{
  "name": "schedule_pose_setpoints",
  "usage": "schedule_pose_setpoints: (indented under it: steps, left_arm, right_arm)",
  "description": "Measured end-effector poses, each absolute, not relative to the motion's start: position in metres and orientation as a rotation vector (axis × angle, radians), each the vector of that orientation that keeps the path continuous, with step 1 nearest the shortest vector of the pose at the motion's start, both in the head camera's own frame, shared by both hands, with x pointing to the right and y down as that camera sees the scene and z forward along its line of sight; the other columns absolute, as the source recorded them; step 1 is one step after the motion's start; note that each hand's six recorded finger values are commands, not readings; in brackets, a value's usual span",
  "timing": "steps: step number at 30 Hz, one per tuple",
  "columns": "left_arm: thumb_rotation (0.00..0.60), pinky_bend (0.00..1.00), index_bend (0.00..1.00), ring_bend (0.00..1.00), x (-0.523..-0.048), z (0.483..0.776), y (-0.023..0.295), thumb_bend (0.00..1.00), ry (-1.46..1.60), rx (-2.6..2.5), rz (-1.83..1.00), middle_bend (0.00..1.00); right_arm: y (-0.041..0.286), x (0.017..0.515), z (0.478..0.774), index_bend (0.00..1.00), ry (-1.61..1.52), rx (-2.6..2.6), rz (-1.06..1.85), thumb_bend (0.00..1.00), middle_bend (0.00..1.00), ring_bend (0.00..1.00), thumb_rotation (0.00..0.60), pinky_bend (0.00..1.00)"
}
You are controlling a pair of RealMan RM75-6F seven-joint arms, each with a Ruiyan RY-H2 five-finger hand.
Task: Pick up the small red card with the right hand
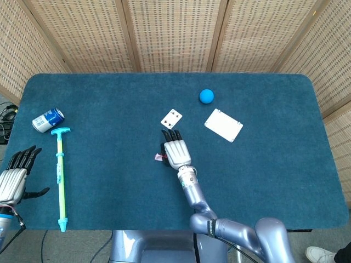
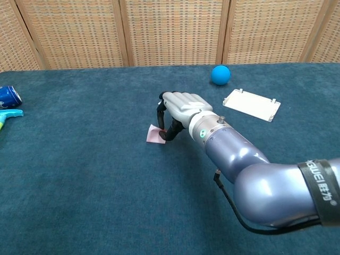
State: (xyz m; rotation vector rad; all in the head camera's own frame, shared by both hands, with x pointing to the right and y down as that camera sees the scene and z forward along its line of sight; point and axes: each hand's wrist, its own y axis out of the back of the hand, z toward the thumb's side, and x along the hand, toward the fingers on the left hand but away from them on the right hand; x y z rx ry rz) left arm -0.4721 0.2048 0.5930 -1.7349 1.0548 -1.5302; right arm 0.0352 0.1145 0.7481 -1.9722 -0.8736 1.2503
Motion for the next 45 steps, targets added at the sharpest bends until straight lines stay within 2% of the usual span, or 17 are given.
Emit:
schedule_pose_setpoints:
  steps: [13, 22, 32, 39, 45]
  left_arm:
    - [0.6, 0.0, 0.0, 0.0, -0.472, 0.593, 0.204, 0.06, 1.057, -1.732, -1.531, 0.0]
    - [0.6, 0.0, 0.0, 0.0, -0.471, 0.593, 0.205, 0.06, 1.056, -1.736, -1.524, 0.0]
    - [0.6, 0.0, 0.0, 0.0, -0.465, 0.589, 0.206, 0.06, 1.053, -1.751, -1.49, 0.0]
    - [0.6, 0.0, 0.0, 0.0, -0.456, 0.585, 0.209, 0.06, 1.034, -1.754, -1.454, 0.0]
    - [0.6, 0.0, 0.0, 0.0, -0.451, 0.58, 0.211, 0.06, 1.031, -1.75, -1.429, 0.0]
  right_arm:
    - [0.07, 0.058, 0.727, 0.62, -0.985, -1.882, 1.24, 0.59, 0.13, 0.0, 0.6, 0.0]
    - [0.051, 0.086, 0.708, 0.6, -1.085, -1.851, 1.23, 0.58, 0.12, 0.0, 0.6, 0.0]
    - [0.059, 0.14, 0.69, 0.6, -1.279, -2.047, 1.23, 0.56, 0.11, 0.0, 0.6, 0.0]
    - [0.077, 0.197, 0.667, 0.6, -1.422, -2.182, 1.228, 0.56, 0.11, 0.0, 0.6, 0.0]
    - [0.097, 0.222, 0.645, 0.6, -1.449, -2.223, 1.191, 0.56, 0.11, 0.0, 0.6, 0.0]
